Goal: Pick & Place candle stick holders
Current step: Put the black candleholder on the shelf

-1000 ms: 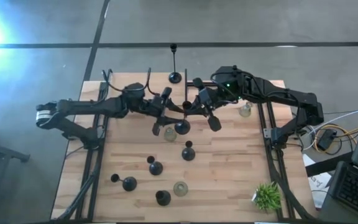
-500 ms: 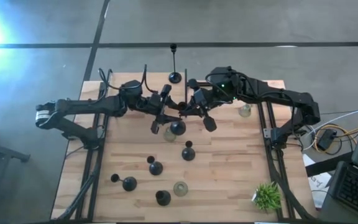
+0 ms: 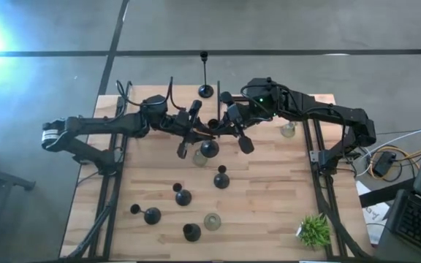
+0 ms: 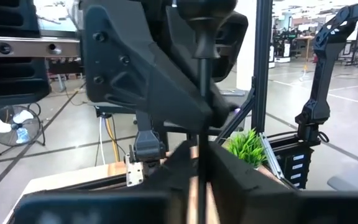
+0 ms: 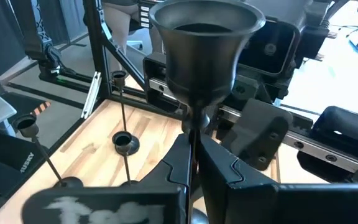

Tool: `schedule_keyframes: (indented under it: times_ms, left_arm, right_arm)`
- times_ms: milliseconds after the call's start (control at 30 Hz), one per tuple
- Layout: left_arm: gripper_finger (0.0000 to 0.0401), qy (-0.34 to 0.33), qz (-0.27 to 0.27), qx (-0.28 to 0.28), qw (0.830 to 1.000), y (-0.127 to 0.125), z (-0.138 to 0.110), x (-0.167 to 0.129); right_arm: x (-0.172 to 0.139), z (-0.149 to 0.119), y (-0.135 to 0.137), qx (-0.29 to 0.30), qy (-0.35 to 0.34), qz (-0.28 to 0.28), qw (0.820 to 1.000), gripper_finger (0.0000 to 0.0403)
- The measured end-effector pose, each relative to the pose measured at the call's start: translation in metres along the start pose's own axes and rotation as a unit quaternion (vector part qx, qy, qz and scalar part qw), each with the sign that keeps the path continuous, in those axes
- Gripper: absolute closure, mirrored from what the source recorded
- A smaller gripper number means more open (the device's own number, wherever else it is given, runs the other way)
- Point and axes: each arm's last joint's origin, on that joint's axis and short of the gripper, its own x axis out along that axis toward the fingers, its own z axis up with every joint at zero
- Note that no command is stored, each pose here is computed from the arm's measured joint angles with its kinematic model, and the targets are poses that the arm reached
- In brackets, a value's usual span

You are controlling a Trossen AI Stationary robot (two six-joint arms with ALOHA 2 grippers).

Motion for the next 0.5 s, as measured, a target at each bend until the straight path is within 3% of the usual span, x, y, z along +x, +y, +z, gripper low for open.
schedule_keyframes:
  times_ms: [267, 500]
  left_arm:
    - [0.0384, 0.001, 0.003, 0.0, 1.0, 0.0, 0.0, 0.0]
    - [0.0384, 0.007, 0.007, 0.002, 1.0, 0.001, -0.002, 0.0]
  right_arm:
    - [-0.001, 0.0, 0.0, 0.006, 0.002, -0.001, 1.0, 0.0387]
    - [-0.013, -0.002, 0.006, -0.01, 0.031, -0.012, 0.999, 0.0335]
